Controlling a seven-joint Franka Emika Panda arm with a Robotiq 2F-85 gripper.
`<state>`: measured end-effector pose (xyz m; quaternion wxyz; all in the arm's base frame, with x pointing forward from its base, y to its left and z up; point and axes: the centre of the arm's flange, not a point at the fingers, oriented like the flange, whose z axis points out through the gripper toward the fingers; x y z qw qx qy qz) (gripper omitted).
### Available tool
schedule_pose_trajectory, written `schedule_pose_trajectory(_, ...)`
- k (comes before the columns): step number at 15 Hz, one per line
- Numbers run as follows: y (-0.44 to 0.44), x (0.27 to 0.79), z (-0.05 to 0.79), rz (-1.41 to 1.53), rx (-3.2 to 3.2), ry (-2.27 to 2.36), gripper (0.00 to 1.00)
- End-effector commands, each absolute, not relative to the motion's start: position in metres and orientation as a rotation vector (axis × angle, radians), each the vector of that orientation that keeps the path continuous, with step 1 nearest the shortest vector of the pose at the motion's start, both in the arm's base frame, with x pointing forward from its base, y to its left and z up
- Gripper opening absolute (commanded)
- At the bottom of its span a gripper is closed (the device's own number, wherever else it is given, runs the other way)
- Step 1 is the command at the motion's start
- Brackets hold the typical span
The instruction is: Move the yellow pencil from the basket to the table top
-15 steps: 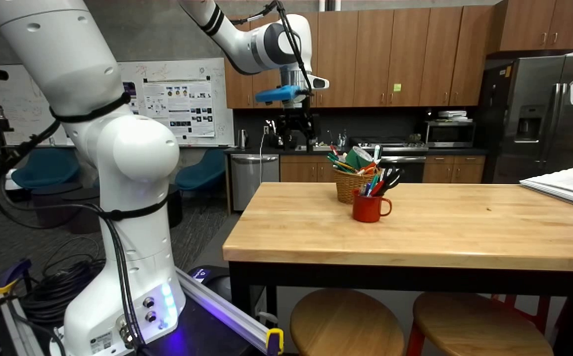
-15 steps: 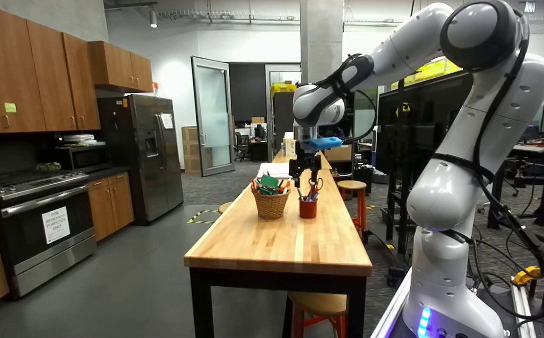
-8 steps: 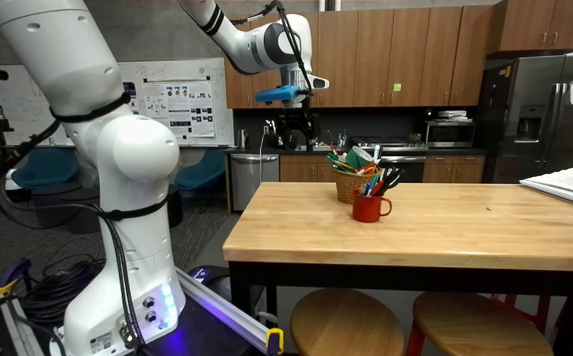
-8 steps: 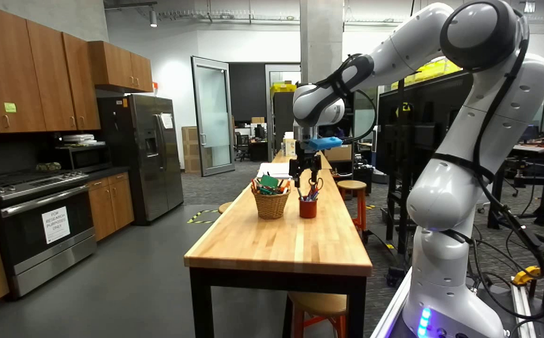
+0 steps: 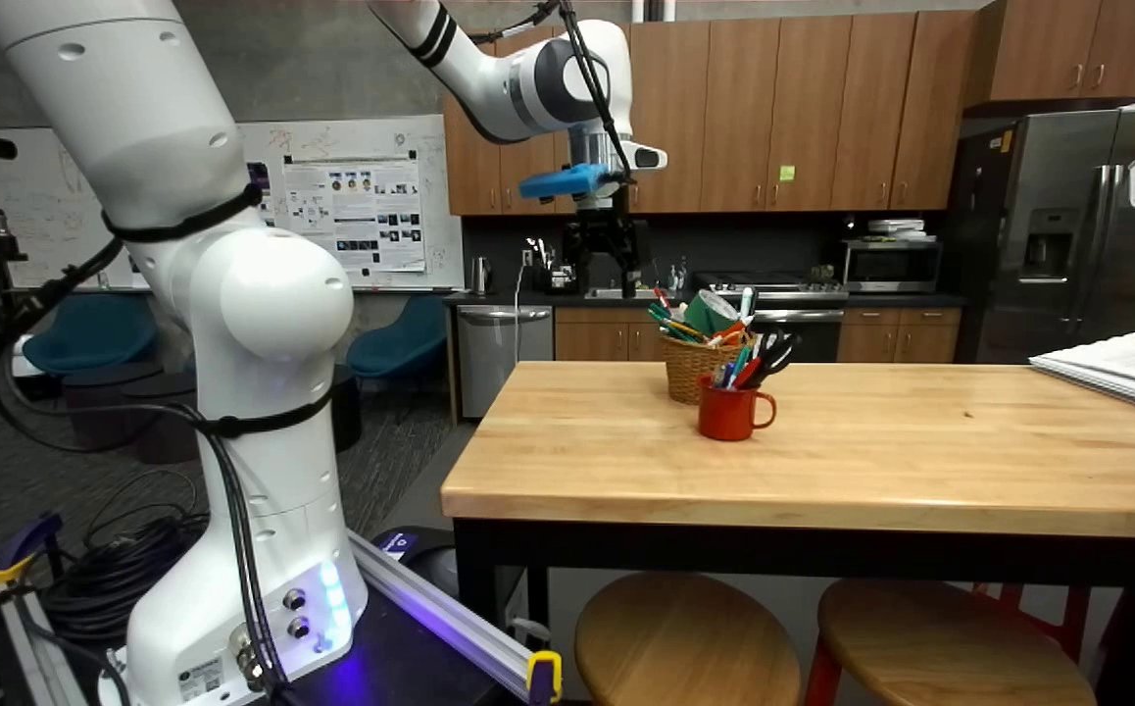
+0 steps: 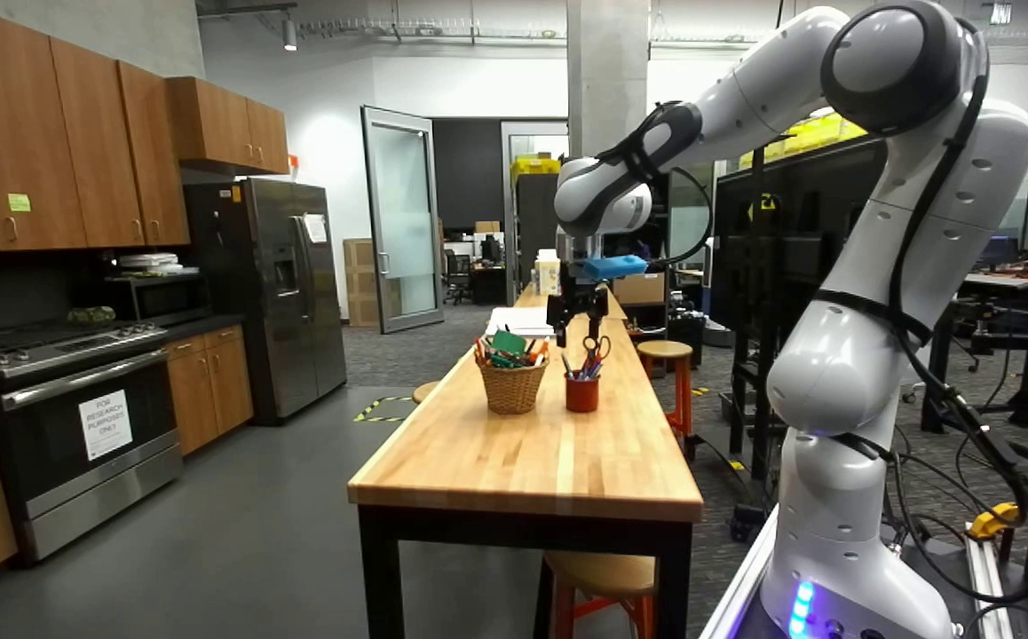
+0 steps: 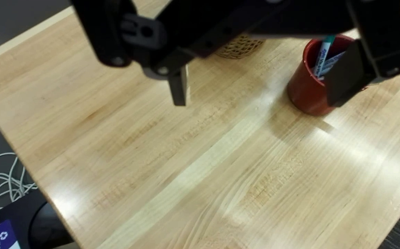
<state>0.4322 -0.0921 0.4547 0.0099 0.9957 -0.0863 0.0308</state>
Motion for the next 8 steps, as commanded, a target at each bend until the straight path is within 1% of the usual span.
schedule_pose_trajectory(1,-0.117,0.454,0.46,0.126,3.095,-0.305,1.0)
schedule_pose_trajectory(8,-0.121,0.492,0.446,0.256,3.096,-0.327,1.0)
